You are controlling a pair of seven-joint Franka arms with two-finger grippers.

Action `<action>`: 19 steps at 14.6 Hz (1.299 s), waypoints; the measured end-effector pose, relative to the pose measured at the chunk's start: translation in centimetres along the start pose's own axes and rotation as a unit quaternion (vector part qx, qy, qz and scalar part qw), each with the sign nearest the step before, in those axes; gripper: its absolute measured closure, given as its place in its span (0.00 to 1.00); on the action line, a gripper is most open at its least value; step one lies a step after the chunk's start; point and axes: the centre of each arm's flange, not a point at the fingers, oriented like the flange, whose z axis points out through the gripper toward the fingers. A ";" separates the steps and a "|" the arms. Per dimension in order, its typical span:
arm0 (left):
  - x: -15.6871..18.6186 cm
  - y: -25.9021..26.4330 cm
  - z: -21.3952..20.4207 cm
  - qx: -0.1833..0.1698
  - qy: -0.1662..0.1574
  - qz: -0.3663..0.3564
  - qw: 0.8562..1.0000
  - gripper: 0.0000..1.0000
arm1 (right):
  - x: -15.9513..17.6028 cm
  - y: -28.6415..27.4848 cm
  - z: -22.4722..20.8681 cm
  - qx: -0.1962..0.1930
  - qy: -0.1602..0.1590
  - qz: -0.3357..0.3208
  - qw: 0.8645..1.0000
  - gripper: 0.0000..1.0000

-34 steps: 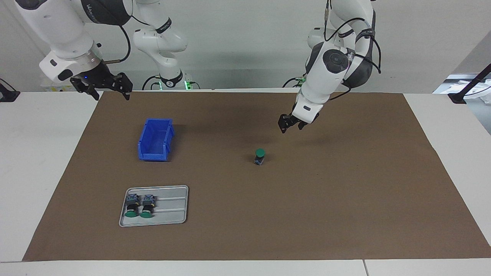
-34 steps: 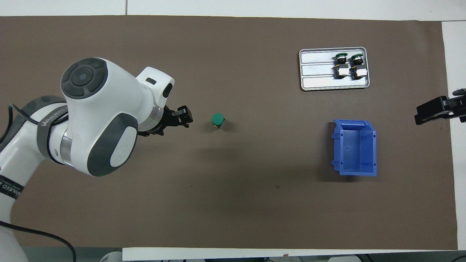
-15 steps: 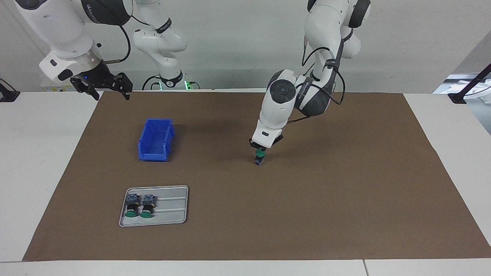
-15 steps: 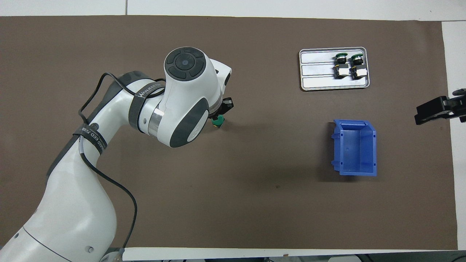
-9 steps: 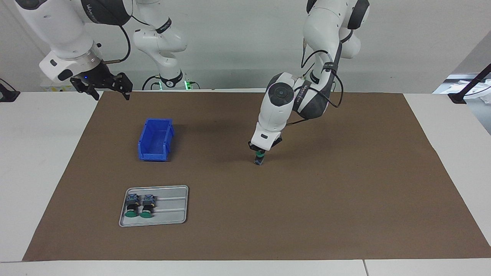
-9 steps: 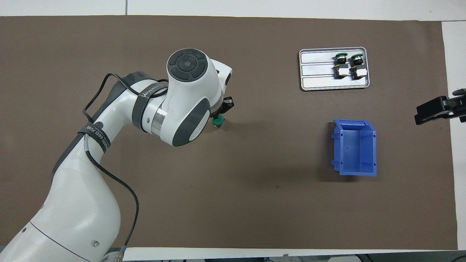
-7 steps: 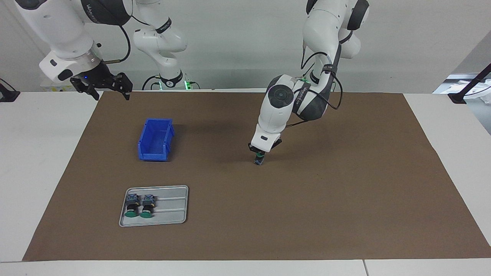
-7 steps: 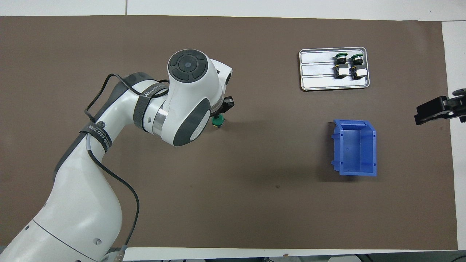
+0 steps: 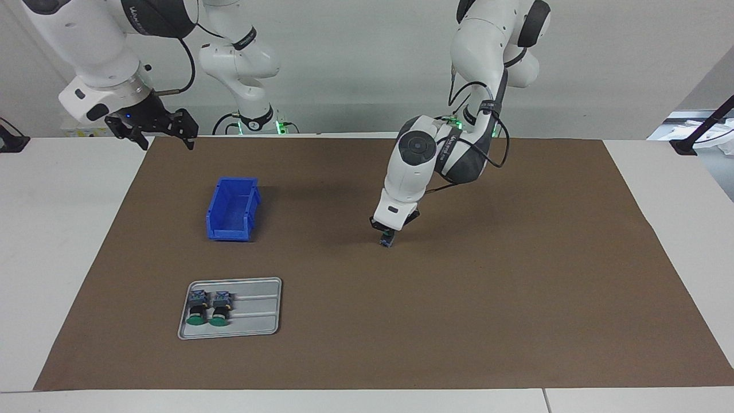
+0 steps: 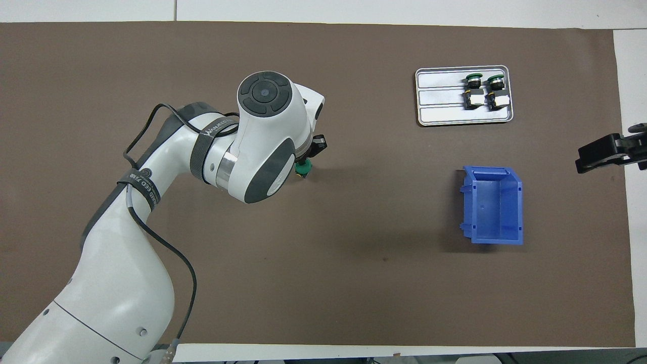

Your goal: Place and press button with both arms

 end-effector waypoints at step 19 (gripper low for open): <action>1.3 -3.7 -6.5 -0.019 0.021 -0.034 0.999 0.57 | 0.0 0.0 0.0 0.000 0.000 0.000 1.000 0.00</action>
